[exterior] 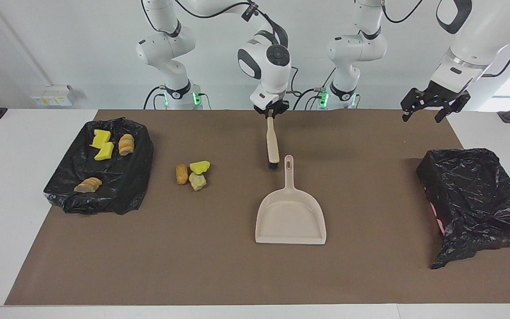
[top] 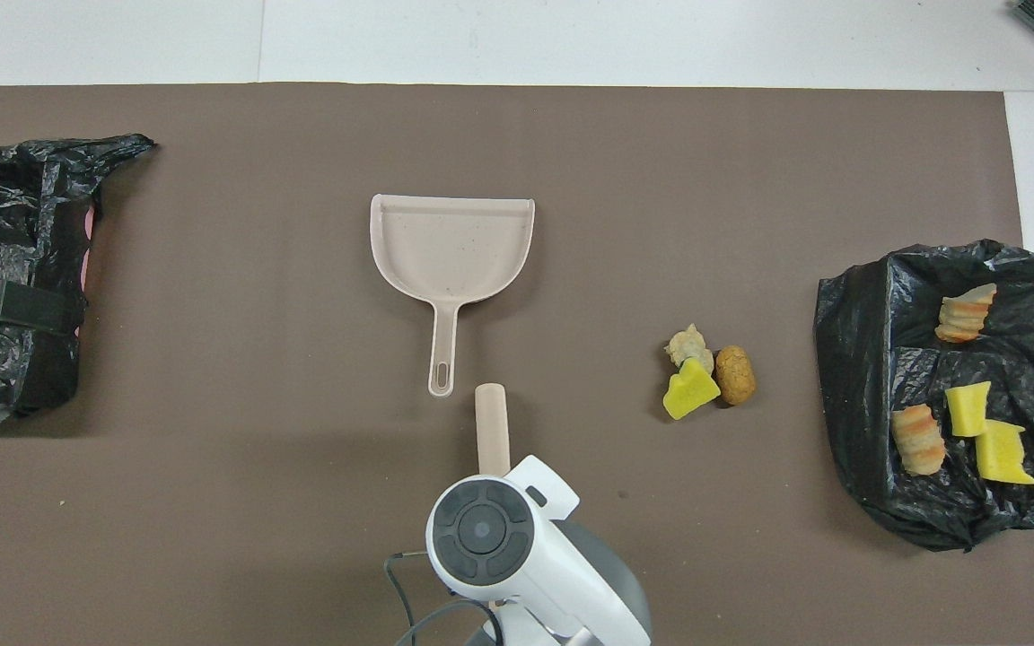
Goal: Sweep and dump trash in bin
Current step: 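Sweep the remaining scraps toward the dustpan with the right gripper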
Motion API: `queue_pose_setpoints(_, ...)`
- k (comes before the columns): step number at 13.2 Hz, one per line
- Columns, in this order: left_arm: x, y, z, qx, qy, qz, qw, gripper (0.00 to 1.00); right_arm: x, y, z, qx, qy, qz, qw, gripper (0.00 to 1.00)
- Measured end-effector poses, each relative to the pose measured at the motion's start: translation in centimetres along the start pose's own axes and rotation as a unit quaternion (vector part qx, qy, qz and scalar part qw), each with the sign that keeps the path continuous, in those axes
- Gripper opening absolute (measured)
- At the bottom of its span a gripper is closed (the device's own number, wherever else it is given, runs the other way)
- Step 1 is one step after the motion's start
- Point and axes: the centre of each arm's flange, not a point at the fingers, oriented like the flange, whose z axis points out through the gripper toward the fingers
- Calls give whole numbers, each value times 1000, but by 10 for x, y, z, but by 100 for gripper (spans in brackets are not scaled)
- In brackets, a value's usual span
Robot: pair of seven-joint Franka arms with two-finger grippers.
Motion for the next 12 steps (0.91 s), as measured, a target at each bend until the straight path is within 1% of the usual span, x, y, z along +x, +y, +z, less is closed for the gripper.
queue_pose_setpoints(3,0,0,0,0,0,0,1000,100,15,52,-40,-6,-5,7,1000,26)
queue_pose_setpoints(5,0,0,0,0,0,0,1000,100,24,88,-64,-24,12,14,1000,26)
queue_pose_setpoints(7,0,0,0,0,0,0,1000,100,32,119,-78,-60,33,28,997,26)
queue_pose_setpoints(9,0,0,0,0,0,0,1000,100,47,152,-80,-95,43,41,994,26)
queue_pose_setpoints(12,0,0,0,0,0,0,1000,100,64,198,-66,-125,32,48,990,26)
